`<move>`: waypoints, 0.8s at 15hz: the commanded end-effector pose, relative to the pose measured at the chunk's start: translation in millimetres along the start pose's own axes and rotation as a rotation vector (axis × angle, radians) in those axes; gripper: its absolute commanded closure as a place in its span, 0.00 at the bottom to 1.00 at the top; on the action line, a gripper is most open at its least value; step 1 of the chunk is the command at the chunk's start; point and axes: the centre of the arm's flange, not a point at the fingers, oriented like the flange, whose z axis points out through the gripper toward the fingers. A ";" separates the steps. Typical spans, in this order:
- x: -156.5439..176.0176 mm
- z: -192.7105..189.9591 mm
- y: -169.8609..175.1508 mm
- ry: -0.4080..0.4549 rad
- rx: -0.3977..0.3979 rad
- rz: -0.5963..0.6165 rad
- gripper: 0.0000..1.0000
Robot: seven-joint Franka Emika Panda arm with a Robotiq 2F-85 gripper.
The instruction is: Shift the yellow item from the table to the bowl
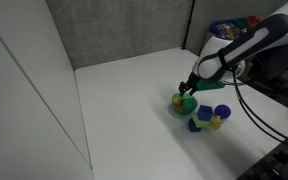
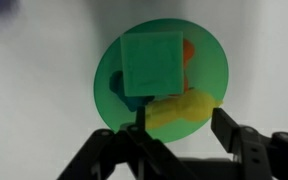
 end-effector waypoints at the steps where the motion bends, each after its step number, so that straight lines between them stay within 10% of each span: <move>1: 0.8 -8.7 6.5 0.006 0.025 -0.007 0.01; 12: 18.8 -88.3 28.2 0.060 -0.001 0.023 0.00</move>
